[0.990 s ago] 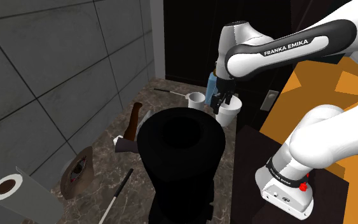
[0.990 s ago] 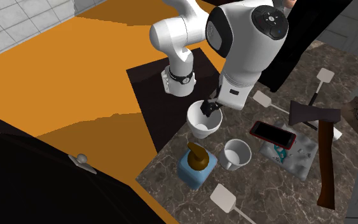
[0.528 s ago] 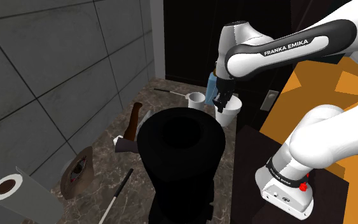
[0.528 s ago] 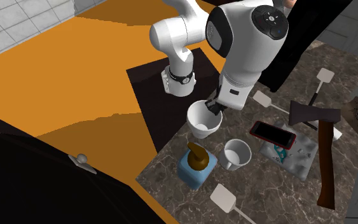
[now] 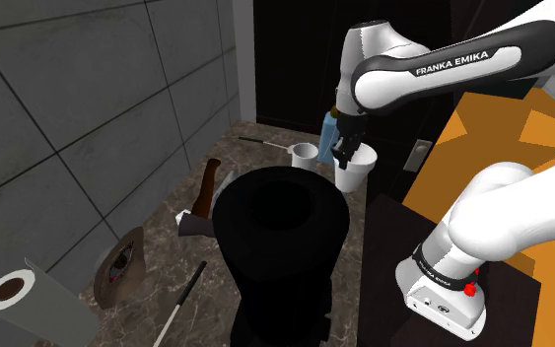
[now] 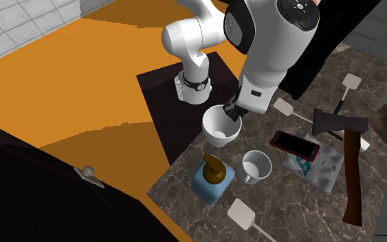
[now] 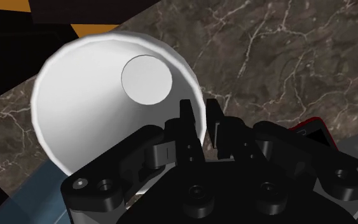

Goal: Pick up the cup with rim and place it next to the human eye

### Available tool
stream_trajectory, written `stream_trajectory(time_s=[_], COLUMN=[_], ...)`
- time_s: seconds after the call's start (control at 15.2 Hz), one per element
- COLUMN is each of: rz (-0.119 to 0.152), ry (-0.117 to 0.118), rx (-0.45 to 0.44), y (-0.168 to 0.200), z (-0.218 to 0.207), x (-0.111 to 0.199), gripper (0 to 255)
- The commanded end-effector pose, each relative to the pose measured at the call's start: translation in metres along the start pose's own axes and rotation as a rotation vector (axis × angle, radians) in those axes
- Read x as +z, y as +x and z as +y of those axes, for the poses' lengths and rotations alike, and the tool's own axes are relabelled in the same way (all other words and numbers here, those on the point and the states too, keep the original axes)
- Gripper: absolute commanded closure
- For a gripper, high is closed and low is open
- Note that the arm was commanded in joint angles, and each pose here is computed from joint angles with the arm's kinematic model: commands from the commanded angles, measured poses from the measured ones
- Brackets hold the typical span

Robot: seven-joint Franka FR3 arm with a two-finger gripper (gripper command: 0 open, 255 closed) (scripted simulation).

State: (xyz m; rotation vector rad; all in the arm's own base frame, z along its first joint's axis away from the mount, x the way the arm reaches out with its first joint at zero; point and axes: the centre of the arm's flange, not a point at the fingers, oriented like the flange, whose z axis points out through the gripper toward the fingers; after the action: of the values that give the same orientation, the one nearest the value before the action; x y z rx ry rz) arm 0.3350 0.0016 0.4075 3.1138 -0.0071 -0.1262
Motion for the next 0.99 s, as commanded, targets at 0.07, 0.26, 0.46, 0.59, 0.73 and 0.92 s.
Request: stream_trajectory(time_s=[0.07,0.26,0.46,0.59,0.73,0.92], rz=[0.000,0.000,0.000,0.000,0.000,0.000], ry=[0.000,0.000,0.000,0.000,0.000,0.000], rx=[0.000,0.000,0.000,0.000,0.000,0.000], y=[-0.001,-0.003,-0.004,-0.005,-0.006,-0.007], z=[0.000,0.001,0.001,0.002,0.002,0.002], x=[-0.016,-0.032,-0.047,-0.058,-0.069,-0.084], gripper=[255,255,255,255,255,255])
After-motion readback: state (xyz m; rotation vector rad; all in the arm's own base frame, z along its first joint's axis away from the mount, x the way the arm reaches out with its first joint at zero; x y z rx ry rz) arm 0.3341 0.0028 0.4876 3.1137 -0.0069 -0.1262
